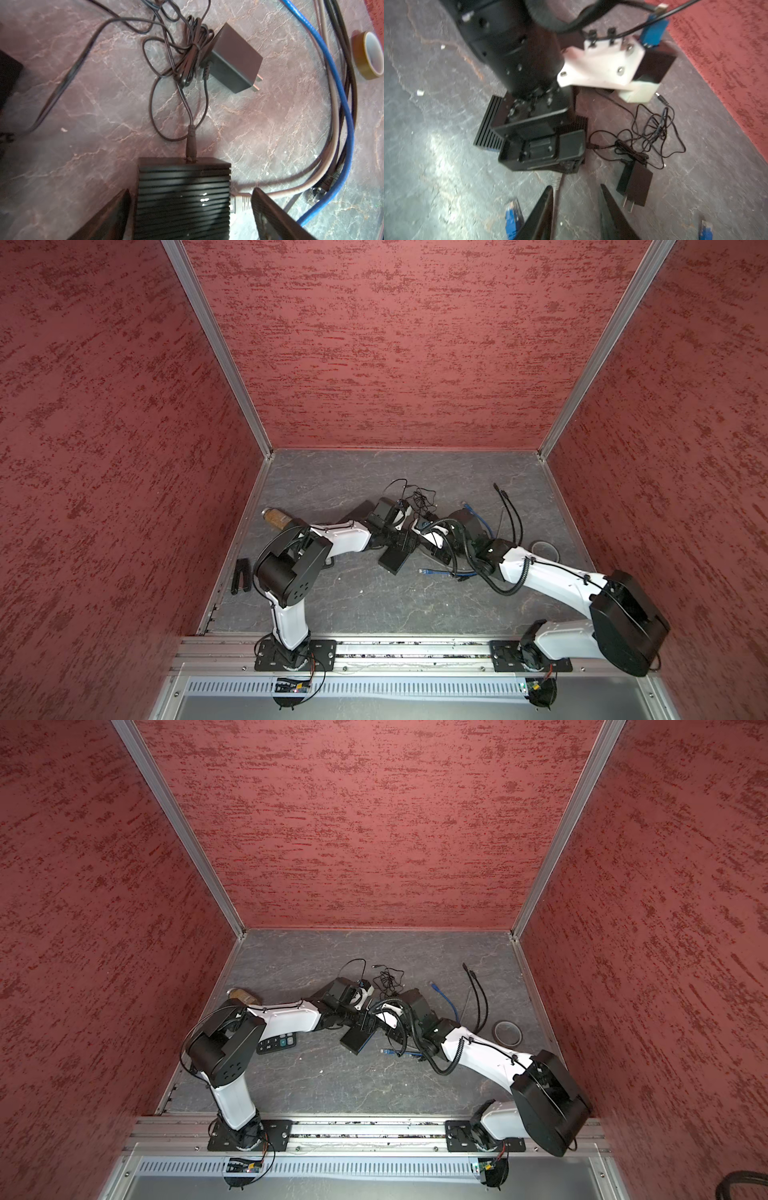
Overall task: Insert the plug into the switch port
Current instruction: 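Open the right gripper off the grey plug and draw it back, then move the right gripper down to the blue ethernet plug on the table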
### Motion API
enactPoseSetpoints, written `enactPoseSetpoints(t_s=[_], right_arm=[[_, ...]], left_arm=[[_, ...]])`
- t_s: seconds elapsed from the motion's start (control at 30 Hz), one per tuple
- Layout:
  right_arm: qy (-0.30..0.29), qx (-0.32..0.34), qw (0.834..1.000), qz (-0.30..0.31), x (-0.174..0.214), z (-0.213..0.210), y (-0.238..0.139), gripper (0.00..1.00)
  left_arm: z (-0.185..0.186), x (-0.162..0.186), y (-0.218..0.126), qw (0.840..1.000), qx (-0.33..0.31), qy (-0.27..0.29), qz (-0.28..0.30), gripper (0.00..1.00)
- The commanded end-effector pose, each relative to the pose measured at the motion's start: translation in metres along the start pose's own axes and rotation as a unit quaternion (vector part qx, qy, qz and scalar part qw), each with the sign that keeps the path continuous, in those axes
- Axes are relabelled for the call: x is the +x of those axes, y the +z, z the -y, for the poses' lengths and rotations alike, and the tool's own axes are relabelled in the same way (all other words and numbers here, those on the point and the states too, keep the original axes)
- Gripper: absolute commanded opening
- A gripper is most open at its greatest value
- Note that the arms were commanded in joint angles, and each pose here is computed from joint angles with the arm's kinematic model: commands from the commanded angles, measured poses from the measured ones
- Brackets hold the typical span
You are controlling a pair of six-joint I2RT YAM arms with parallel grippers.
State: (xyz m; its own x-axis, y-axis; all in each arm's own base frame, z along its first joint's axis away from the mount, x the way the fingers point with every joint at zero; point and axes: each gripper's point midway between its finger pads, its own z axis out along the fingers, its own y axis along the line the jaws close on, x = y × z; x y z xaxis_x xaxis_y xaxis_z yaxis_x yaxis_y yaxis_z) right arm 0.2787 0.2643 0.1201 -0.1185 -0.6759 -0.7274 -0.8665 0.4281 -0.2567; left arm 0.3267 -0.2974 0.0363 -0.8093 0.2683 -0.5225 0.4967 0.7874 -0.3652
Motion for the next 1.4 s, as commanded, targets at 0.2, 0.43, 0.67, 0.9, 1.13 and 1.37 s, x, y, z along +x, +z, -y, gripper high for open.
enactPoseSetpoints(t_s=[0.2, 0.43, 0.67, 0.9, 1.13, 1.37], right_arm=[[-0.105, -0.095, 0.990, -0.017, 0.036, -0.046, -0.016, 0.28], [-0.112, -0.153, 0.982, -0.024, 0.052, -0.070, -0.012, 0.22], [-0.128, -0.172, 0.976, -0.036, 0.070, -0.081, -0.009, 0.20], [-0.123, -0.169, 0.976, -0.061, 0.080, -0.078, 0.001, 0.18], [-0.123, -0.153, 0.978, -0.076, 0.087, -0.072, 0.010, 0.18], [-0.132, -0.139, 0.981, -0.039, 0.071, -0.068, 0.004, 0.18]], left_arm=[[-0.016, 0.010, -0.015, 0.999, -0.028, -0.019, -0.021, 1.00], [-0.020, -0.006, -0.032, 0.999, -0.030, -0.039, 0.010, 1.00], [-0.032, -0.003, -0.047, 0.996, -0.035, -0.071, 0.028, 1.00], [-0.042, 0.003, -0.051, 0.995, -0.033, -0.093, 0.035, 1.00], [-0.043, 0.007, -0.049, 0.995, -0.032, -0.095, 0.029, 1.00], [-0.043, 0.007, -0.049, 0.995, -0.030, -0.095, 0.029, 1.00]])
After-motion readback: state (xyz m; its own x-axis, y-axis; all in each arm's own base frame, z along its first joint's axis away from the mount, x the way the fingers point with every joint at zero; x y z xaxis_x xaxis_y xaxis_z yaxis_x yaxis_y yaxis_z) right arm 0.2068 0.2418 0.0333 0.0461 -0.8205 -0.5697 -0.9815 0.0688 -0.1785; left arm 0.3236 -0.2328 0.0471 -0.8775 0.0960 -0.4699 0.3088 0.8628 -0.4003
